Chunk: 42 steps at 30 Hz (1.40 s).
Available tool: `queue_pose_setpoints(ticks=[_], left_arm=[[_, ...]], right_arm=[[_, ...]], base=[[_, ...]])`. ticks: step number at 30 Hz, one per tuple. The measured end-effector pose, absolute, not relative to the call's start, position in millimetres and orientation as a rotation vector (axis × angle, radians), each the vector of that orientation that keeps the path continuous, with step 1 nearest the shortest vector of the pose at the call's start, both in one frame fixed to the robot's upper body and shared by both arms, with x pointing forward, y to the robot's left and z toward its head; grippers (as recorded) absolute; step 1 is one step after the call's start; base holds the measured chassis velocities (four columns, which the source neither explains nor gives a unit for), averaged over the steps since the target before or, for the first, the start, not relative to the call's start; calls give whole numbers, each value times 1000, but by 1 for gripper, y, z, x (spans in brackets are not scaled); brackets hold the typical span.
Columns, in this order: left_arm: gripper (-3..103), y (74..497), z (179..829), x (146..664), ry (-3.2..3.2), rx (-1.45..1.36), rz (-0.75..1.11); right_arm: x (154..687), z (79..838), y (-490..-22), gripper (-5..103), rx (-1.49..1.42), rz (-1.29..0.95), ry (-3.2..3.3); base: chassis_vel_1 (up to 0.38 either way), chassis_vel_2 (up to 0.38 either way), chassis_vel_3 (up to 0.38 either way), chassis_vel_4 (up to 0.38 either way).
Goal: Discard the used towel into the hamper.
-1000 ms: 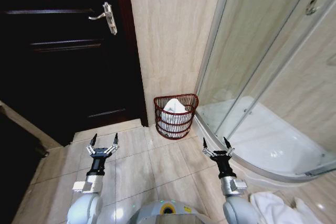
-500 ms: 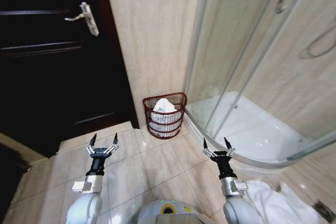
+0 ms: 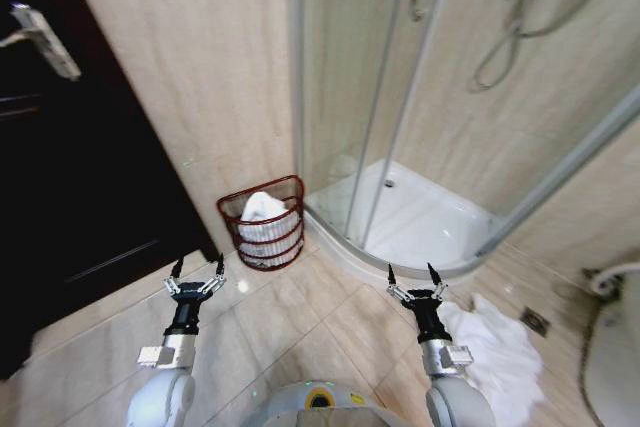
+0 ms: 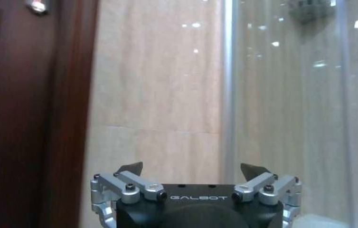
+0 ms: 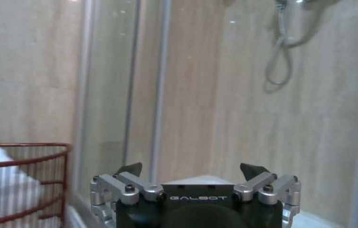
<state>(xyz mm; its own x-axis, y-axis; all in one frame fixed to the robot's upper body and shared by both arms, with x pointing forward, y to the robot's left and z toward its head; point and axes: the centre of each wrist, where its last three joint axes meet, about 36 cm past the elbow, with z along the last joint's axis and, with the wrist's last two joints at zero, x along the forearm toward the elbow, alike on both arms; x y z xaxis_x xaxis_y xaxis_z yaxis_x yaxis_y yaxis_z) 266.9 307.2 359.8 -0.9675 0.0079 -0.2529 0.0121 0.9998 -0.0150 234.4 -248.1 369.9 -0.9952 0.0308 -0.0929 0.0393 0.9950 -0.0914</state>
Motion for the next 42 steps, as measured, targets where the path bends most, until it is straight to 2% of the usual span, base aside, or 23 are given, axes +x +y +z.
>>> queue_pose_setpoints(ticks=[17,42], left_arm=[[100,306,360,269,2871,17,-39],[100,304,362,267,2865,22,-41]], right_arm=[[225,368,-250,100,68,-157,3090],[219,364,-254,100,71,-161,3075]], base=[[-112,-113,-120,-117],[-27,-21,19,17]])
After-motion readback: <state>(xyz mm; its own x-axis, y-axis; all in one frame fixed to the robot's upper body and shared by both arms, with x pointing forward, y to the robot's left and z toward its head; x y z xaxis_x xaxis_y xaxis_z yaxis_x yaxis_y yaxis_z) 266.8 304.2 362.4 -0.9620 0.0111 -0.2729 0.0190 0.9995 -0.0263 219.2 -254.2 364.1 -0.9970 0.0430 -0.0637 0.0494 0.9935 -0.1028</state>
